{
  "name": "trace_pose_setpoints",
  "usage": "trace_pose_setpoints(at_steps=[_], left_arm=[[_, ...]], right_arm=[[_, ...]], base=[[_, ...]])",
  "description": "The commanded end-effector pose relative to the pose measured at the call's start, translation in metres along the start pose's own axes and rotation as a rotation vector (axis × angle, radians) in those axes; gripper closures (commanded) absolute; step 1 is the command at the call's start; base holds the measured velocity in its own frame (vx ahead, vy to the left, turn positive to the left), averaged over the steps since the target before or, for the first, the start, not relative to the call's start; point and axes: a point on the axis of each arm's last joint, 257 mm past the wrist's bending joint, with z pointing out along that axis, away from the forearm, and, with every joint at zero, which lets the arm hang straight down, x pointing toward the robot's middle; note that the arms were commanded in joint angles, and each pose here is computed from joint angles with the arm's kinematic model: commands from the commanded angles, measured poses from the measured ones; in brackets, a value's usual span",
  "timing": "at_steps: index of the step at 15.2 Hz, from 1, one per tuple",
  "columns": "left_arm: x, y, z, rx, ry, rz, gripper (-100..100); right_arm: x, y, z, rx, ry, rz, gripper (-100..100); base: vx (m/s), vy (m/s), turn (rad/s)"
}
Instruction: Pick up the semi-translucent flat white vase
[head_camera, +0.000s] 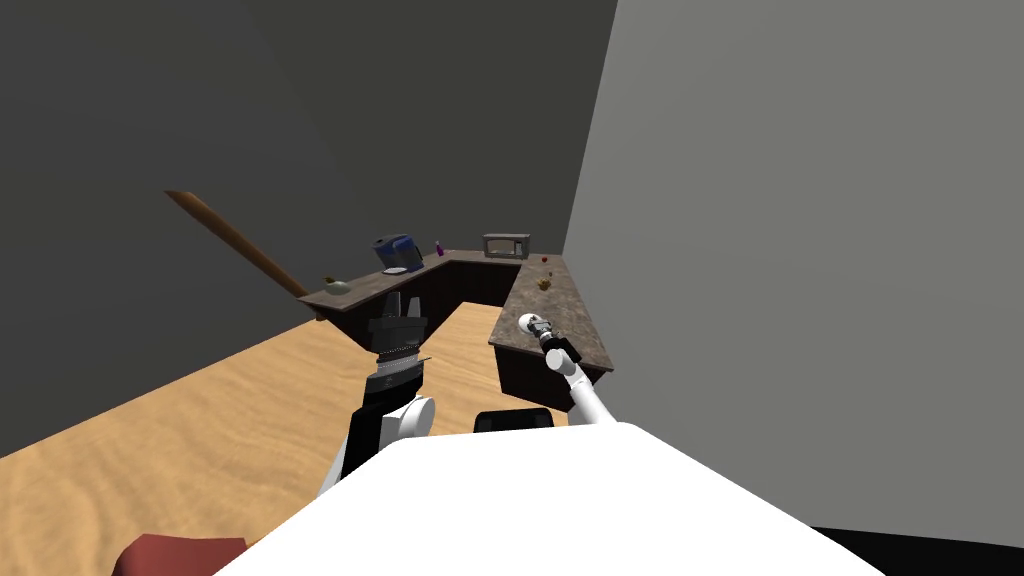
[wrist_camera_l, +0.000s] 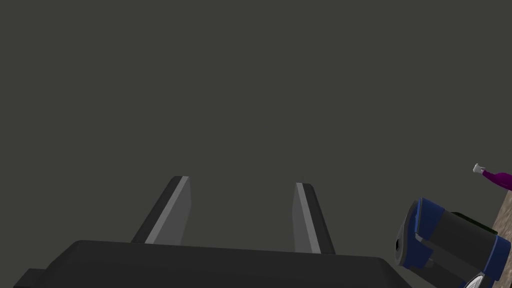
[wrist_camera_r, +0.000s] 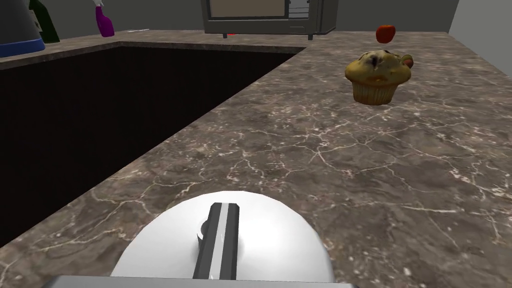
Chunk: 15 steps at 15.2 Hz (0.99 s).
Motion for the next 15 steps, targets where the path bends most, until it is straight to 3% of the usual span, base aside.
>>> trace_pose_setpoints(at_steps=[1, 2, 5, 6, 9, 10, 11, 12, 15], left_arm=[[0.0, 0.0, 0.0, 0.0, 0.0, 0.0, 0], [0.0, 0.0, 0.0, 0.0, 0.0, 0.0, 0], [0.0, 0.0, 0.0, 0.0, 0.0, 0.0, 0], [0.0, 0.0, 0.0, 0.0, 0.0, 0.0, 0], [0.0, 0.0, 0.0, 0.0, 0.0, 0.0, 0], [0.0, 0.0, 0.0, 0.0, 0.0, 0.0, 0], [0.0, 0.0, 0.0, 0.0, 0.0, 0.0, 0], [0.0, 0.0, 0.0, 0.0, 0.0, 0.0, 0], [0.0, 0.0, 0.0, 0.0, 0.0, 0.0, 0]], right_arm=[[0.0, 0.0, 0.0, 0.0, 0.0, 0.0, 100], [0.0, 0.011, -0.002, -0.011, 0.005, -0.066, -100], [0.001, 0.035, -0.006, -0.031, 0.017, -0.224, -100], [0.001, 0.036, -0.006, -0.031, 0.016, -0.226, -100], [0.003, 0.058, -0.011, -0.045, 0.028, -0.377, -100], [0.003, 0.058, -0.011, -0.045, 0.027, -0.379, -100], [0.004, 0.068, -0.014, -0.05, 0.034, -0.463, -100], [0.005, 0.07, -0.015, -0.05, 0.033, -0.468, -100], [0.006, 0.089, -0.022, -0.054, 0.045, -0.655, -100]], base=[[0.0, 0.0, 0.0], [0.0, 0.037, 0.06], [0.007, 0.119, 0.1], [0.015, 0.148, 0.055], [0.013, 0.13, 0.067], [0.008, 0.118, 0.066], [0.014, 0.129, 0.089], [0.014, 0.118, 0.063], [0.003, 0.128, 0.084]])
